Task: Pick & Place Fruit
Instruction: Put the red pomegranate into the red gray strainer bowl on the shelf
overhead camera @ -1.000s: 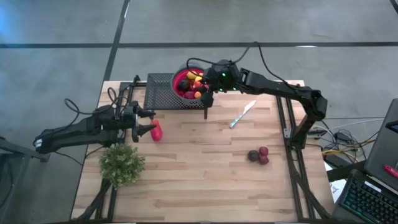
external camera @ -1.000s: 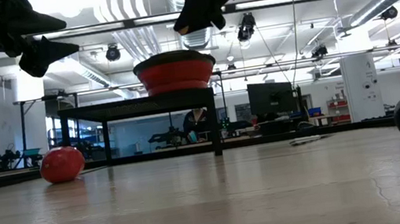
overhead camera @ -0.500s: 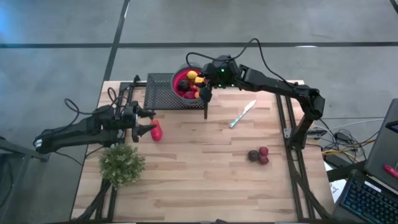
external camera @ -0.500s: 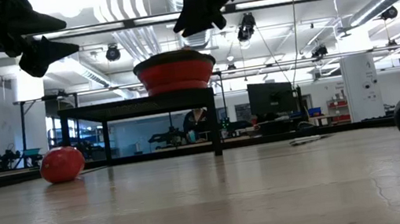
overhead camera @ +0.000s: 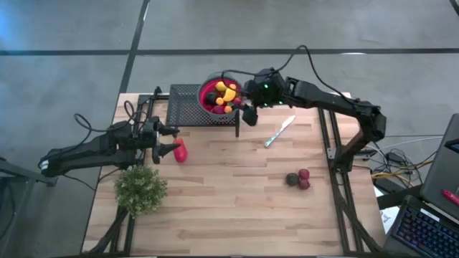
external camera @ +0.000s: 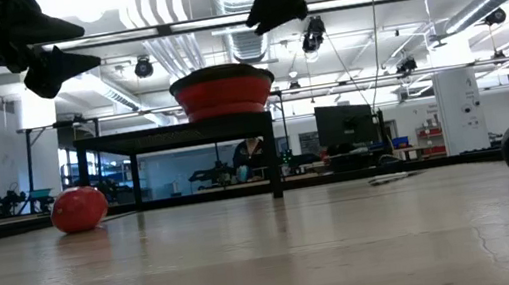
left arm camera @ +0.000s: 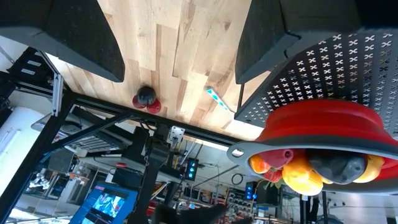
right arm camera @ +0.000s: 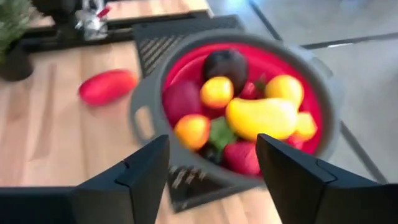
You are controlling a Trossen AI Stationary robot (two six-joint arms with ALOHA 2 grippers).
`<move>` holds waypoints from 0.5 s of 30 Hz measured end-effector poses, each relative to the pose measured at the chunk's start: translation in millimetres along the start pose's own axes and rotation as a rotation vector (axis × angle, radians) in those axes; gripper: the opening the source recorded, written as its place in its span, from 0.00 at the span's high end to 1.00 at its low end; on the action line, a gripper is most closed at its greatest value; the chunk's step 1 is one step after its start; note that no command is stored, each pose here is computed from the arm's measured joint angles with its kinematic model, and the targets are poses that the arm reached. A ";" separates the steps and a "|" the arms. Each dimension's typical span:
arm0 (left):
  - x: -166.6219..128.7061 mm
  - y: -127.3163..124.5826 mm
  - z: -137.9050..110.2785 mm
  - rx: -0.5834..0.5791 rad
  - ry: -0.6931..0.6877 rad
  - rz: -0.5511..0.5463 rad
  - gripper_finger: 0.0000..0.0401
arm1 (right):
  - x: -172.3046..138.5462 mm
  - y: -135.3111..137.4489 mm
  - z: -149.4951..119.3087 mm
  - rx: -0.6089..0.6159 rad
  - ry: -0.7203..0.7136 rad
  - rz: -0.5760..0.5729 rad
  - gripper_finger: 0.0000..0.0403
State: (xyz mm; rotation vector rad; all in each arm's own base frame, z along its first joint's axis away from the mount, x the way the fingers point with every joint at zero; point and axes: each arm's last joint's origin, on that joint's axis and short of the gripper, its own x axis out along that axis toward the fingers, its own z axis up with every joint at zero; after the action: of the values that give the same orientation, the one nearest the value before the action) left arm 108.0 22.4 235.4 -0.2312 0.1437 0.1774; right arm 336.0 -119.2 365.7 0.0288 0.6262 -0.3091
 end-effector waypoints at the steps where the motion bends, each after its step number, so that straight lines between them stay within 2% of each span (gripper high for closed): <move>1: 0.0 0.0 0.0 0.000 0.000 0.000 0.22 | -4.2 3.3 -2.0 -0.001 0.007 0.008 0.43; 9: 0.0 0.0 0.0 0.000 0.000 0.000 0.22 | -33.0 27.6 -17.6 0.001 0.031 0.069 0.55; 15: 0.0 0.0 0.0 0.000 0.000 0.000 0.22 | -51.3 48.7 -47.0 -0.030 0.076 0.131 0.64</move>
State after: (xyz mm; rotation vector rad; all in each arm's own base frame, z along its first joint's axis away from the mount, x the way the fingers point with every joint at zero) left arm 108.0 22.4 235.3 -0.2313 0.1438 0.1774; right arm 284.1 -52.9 354.1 0.0527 0.7005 -0.1728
